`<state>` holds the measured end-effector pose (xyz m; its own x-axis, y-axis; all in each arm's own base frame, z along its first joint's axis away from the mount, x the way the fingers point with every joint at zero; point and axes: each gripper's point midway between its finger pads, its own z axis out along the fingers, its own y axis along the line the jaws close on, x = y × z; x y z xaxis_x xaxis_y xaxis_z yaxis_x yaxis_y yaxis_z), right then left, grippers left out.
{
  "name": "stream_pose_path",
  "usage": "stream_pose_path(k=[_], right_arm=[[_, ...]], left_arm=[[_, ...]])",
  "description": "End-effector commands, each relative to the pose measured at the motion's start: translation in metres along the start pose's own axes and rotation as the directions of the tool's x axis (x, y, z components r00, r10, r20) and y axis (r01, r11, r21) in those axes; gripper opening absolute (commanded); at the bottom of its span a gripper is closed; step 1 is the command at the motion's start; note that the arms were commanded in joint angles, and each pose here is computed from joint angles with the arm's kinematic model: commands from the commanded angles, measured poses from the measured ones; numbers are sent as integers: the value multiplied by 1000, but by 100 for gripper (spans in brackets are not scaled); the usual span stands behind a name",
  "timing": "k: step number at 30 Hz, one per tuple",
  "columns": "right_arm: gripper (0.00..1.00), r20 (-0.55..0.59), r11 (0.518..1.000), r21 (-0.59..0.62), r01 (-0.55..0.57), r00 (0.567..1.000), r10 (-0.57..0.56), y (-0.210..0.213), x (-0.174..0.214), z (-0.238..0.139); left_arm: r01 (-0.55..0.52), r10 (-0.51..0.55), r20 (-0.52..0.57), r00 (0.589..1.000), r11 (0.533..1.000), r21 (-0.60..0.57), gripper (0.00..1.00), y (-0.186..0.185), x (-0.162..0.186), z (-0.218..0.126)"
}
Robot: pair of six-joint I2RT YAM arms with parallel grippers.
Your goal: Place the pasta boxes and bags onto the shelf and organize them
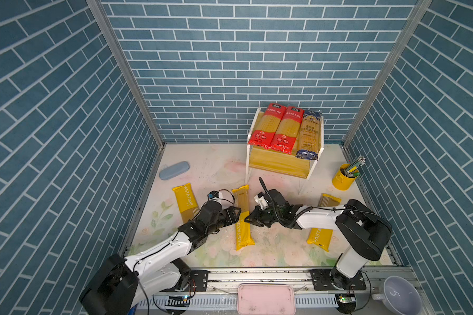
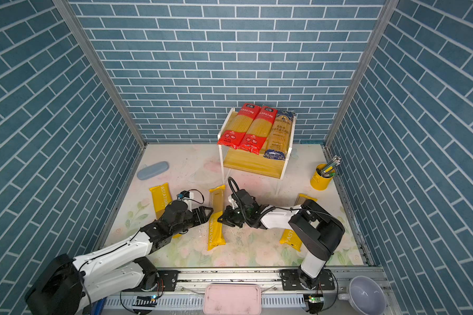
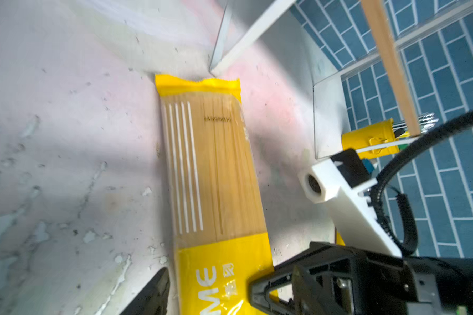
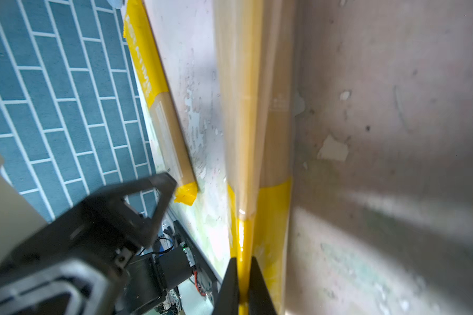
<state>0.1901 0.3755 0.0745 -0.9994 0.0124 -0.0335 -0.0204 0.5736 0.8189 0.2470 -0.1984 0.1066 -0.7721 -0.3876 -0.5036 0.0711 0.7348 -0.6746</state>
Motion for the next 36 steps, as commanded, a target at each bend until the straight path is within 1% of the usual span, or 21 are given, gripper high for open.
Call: stream_pose_path(k=[1, 4, 7, 13, 16, 19, 28, 32, 36], right_arm=[[0, 32, 997, -75, 16, 999, -14, 32, -1, -19], [0, 46, 997, -64, 47, 998, -44, 38, -1, -28], [0, 71, 996, -57, 73, 995, -69, 44, -2, -39], [0, 162, 987, -66, 146, 978, -134, 64, -4, -72], [0, 232, 979, -75, 190, 958, -168, 74, -10, -88], [0, 288, 965, -125, 230, 939, -187, 89, -14, -100], [0, 363, 919, -199, 340, 897, -253, 123, -12, -121], [0, 428, 909, -177, 378, 861, -274, 130, -21, -132], [0, 490, 890, -189, 414, 825, -280, 143, -30, -144]], left_arm=[[-17, 17, 13, 1000, 1000, -15, 74, -1, -14, -15], [-38, 39, 26, 999, 999, -7, 74, -10, -23, -23], [-25, 24, 29, 999, 999, 25, 75, -17, -25, -24], [-23, 16, 52, 998, 992, 125, 78, -37, -30, -27], [9, -25, 76, 997, 981, 195, 83, -49, -34, -28], [30, -53, 88, 995, 969, 246, 85, -57, -35, -28], [15, -40, 83, 996, 960, 279, 85, -68, -32, -23], [11, -36, 82, 996, 958, 286, 85, -71, -31, -20], [11, -38, 89, 995, 956, 292, 85, -72, -32, -21]])
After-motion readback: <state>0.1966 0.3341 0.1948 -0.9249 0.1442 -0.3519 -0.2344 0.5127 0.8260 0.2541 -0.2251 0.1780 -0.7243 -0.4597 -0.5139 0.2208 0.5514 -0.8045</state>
